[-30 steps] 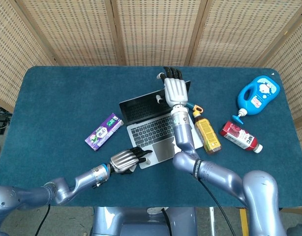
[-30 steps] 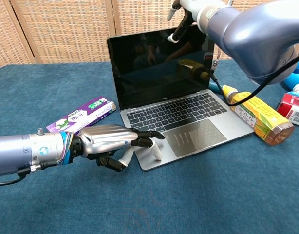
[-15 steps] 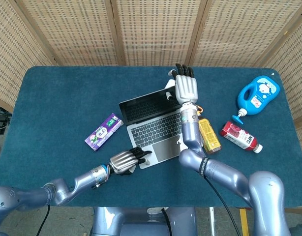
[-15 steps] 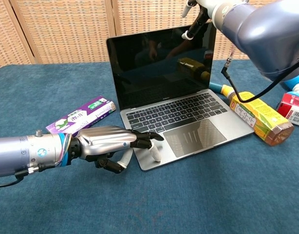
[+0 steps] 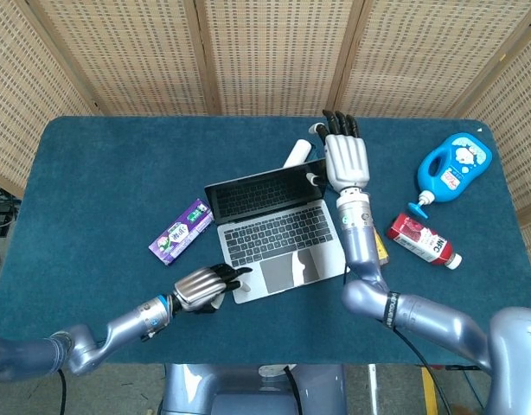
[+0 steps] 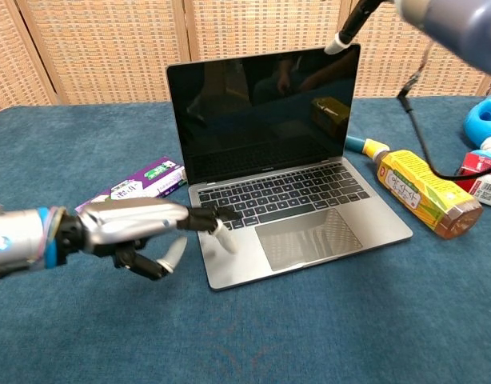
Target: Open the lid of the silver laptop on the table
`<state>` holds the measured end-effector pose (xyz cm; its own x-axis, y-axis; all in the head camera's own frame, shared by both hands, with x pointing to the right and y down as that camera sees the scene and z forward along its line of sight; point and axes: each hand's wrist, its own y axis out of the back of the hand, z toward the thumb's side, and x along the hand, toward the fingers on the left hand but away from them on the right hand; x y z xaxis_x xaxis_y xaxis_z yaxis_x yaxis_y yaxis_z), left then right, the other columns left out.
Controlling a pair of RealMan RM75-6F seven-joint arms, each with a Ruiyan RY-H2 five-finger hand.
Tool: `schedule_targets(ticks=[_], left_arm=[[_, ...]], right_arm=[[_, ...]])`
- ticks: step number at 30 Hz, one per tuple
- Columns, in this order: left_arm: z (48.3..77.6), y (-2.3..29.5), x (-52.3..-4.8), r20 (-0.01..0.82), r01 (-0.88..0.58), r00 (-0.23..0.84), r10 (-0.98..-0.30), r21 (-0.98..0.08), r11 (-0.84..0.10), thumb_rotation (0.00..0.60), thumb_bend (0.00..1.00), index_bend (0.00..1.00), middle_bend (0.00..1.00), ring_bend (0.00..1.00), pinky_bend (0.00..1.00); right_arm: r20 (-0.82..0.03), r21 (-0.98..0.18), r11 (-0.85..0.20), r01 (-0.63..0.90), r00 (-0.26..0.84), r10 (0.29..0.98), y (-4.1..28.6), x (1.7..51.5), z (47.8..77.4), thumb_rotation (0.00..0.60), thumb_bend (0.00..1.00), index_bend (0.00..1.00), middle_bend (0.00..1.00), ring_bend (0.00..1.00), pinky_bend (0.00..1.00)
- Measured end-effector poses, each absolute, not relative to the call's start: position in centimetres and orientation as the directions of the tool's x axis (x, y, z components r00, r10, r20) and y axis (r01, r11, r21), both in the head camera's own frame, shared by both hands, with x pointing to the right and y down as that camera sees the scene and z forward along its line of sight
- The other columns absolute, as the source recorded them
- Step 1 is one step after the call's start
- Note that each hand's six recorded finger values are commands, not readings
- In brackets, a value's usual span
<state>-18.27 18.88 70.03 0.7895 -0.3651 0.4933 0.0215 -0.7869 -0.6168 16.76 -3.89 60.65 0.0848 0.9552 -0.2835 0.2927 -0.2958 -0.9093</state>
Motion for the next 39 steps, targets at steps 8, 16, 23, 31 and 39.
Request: schedule_targets(ticks=[8,16,23,31,39], left_arm=[[66.3,17.8,-20.9,0.413,-0.082,0.794,-0.447,-0.655,-0.751,0.600,0.11,0.00,0.00,0.00,0.00],[63.0,16.4,-25.5,0.384,-0.114,0.748,-0.541,-0.729,-0.675,0.600,0.00,0.00,0.00,0.00,0.00],[60.2,15.5,-32.4,0.380,-0.125,0.634,-0.674,-0.810,-0.574,0.600,0.00,0.00,0.00,0.00,0.00],[57.4,16.2,-42.6,0.358,-0.211,0.340,-0.870,-0.872,-0.441,0.600,0.00,0.00,0.00,0.00,0.00],[55.6,19.4,-48.7,0.384,-0.203,0.070,-0.921,-0.898,-0.390,0.600,0.00,0.00,0.00,0.00,0.00]], right_arm=[[-0.228,-0.937,-0.257,0.238,0.141,0.963,-1.5,20.1,57.1,0.600,0.04,0.31,0.16,0.07,0.07],[-0.167,-0.961,-0.205,0.188,0.198,0.966,1.1,22.9,54.6,0.600,0.00,0.31,0.16,0.07,0.06],[-0.122,-0.982,-0.154,0.107,0.260,0.958,3.5,25.9,53.3,0.600,0.00,0.31,0.16,0.07,0.05],[-0.188,-0.980,-0.198,0.006,0.285,0.940,8.4,31.4,54.0,0.600,0.00,0.25,0.10,0.04,0.00],[-0.246,-0.969,-0.231,-0.087,0.250,0.936,13.2,35.6,55.4,0.600,0.00,0.21,0.06,0.00,0.00]])
